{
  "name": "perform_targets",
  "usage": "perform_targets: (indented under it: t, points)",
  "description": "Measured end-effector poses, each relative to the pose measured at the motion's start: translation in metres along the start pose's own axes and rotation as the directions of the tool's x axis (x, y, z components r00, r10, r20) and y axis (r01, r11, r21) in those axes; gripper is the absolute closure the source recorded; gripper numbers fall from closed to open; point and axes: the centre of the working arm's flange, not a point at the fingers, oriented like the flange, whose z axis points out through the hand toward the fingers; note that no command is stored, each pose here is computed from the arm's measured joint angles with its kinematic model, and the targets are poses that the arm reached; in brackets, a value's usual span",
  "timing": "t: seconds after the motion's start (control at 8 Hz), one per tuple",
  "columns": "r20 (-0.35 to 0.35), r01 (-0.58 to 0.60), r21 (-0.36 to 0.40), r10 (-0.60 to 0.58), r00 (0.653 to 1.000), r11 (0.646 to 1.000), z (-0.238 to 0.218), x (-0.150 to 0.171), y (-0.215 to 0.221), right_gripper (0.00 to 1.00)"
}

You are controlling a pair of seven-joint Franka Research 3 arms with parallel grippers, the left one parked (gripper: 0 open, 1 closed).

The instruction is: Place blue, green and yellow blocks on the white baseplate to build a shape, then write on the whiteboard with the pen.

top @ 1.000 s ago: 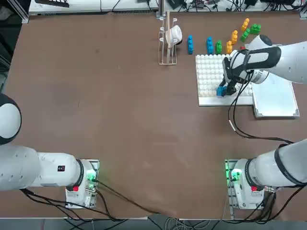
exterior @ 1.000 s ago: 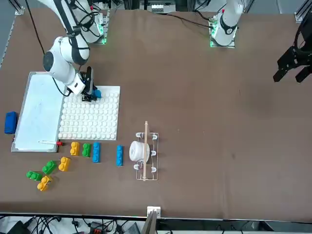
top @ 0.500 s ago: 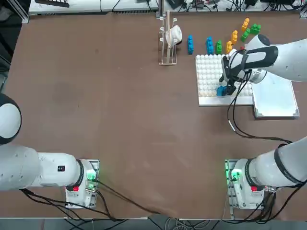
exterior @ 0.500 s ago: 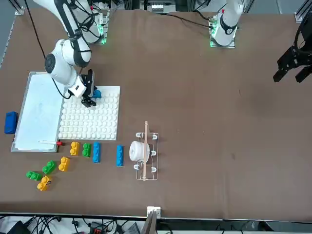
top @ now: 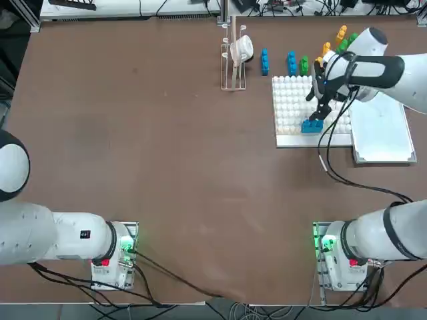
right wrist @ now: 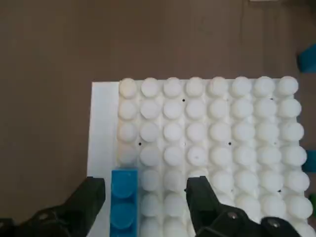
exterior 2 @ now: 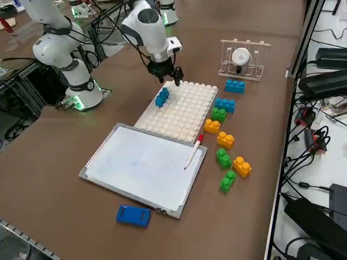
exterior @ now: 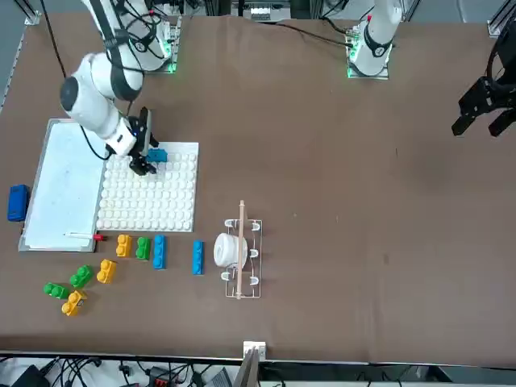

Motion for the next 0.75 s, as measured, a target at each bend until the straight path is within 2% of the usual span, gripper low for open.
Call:
perform_targets:
  t: [0.12, 0.38, 0.5, 0.62, 0.75]
  points:
    - [-0.011, -0.036, 0.002, 0.036, 0.999, 0.999, -0.015, 0.006, -0.004, 0.0]
    - [-0.028, -0.193, -0.008, 0.193, 0.981, 0.981, -0.036, 0.012, -0.002, 0.0]
    - [-0.041, -0.307, -0.026, 0.305, 0.951, 0.951, -0.047, 0.013, 0.006, 0.0]
    - [-0.059, -0.427, -0.041, 0.424, 0.904, 0.903, -0.058, 0.012, 0.015, 0.0]
    - [-0.076, -0.539, -0.046, 0.535, 0.841, 0.841, -0.066, 0.01, 0.026, 0.0]
